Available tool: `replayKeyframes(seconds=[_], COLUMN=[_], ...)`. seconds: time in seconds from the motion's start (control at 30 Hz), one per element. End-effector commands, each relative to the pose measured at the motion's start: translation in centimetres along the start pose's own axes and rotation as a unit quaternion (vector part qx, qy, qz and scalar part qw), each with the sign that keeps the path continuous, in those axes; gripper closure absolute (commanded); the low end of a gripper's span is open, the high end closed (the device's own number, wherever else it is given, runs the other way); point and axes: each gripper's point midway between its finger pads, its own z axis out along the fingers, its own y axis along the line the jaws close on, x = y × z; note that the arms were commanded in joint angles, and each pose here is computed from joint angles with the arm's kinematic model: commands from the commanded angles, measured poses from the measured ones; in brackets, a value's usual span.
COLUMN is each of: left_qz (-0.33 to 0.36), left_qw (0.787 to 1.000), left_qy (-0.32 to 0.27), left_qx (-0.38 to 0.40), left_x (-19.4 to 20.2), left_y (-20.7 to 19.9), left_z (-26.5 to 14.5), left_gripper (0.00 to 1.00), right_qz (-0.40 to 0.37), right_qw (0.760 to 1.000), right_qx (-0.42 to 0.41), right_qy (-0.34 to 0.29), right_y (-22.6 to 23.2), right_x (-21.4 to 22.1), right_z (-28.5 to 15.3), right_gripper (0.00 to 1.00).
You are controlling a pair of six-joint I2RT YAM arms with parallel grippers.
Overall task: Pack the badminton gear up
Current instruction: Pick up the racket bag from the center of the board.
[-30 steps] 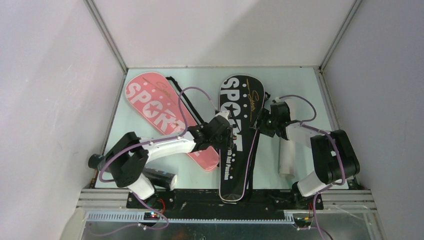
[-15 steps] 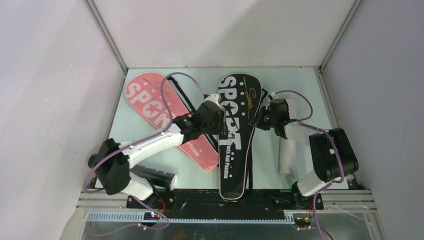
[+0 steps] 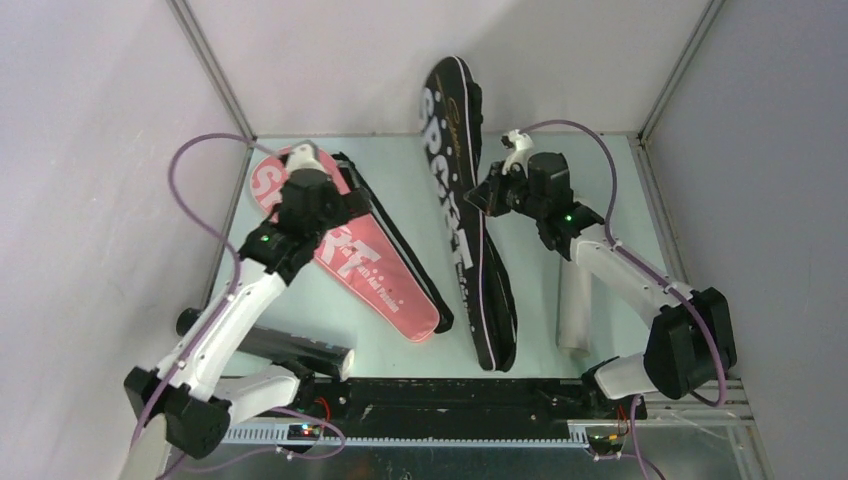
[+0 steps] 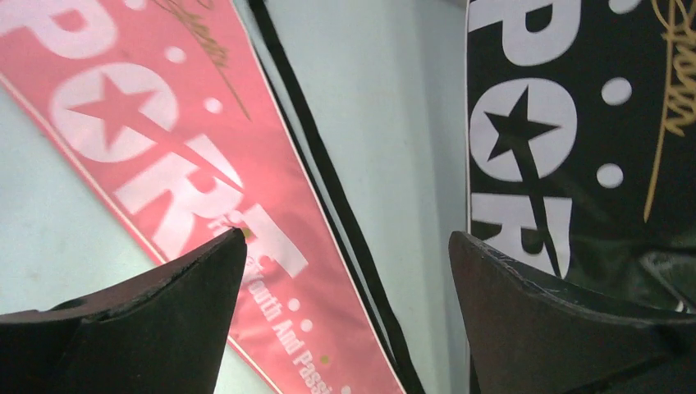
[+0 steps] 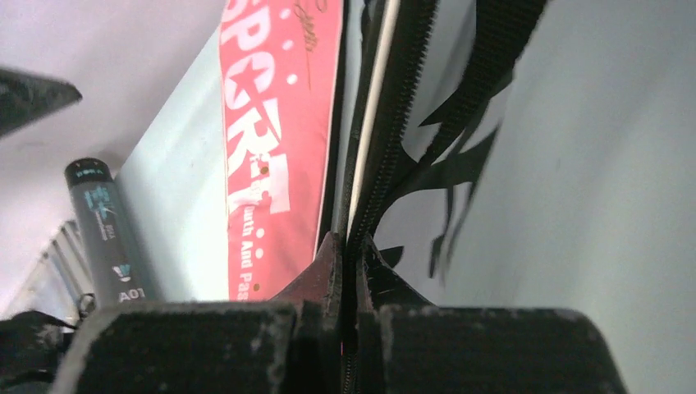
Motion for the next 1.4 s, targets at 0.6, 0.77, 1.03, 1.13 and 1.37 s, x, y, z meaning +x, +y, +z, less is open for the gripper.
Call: replayKeyframes(seconds=[0.6,0.77,1.03,1.13,1.37], left_qz=[-0.23,-0.269,-0.325,-0.339,-0.36], left_qw=[0.965,0.948,0.935,0.929,0.922], left_qy=[-0.097,-0.115,-0.101,-0.109,-0.092], left_qx=[-0.08,-0.123,-0.1,-0.095,-0.111], left_x=[-9.6,-9.7,-7.6,-7.1,-6.6], left_y=[14.5,17.6,17.7,17.5,17.3], left_z=[-2.2,-2.8,-1.4,-2.0,-2.7], left_gripper=[0.0,0.0,0.04,0.07,0.11], right_qz=[-0.541,-0.565,-0.575,-0.579,-0.57], right_qw=[0.837,0.824,0.815,0.811,0.817], right_qx=[-0.02,-0.038,-0.073,-0.081,-0.082], right_qy=[-0.084,-0.034,-0.015,-0.012,-0.02], right_y=[8.6,7.7,8.5,9.0,9.9], right_x=[-7.4,-0.9,6.2,7.7,7.6], right_z=[9.3,11.7,11.5,11.0,10.0], right_gripper=[1.0,1.0,1.0,1.0,1.0])
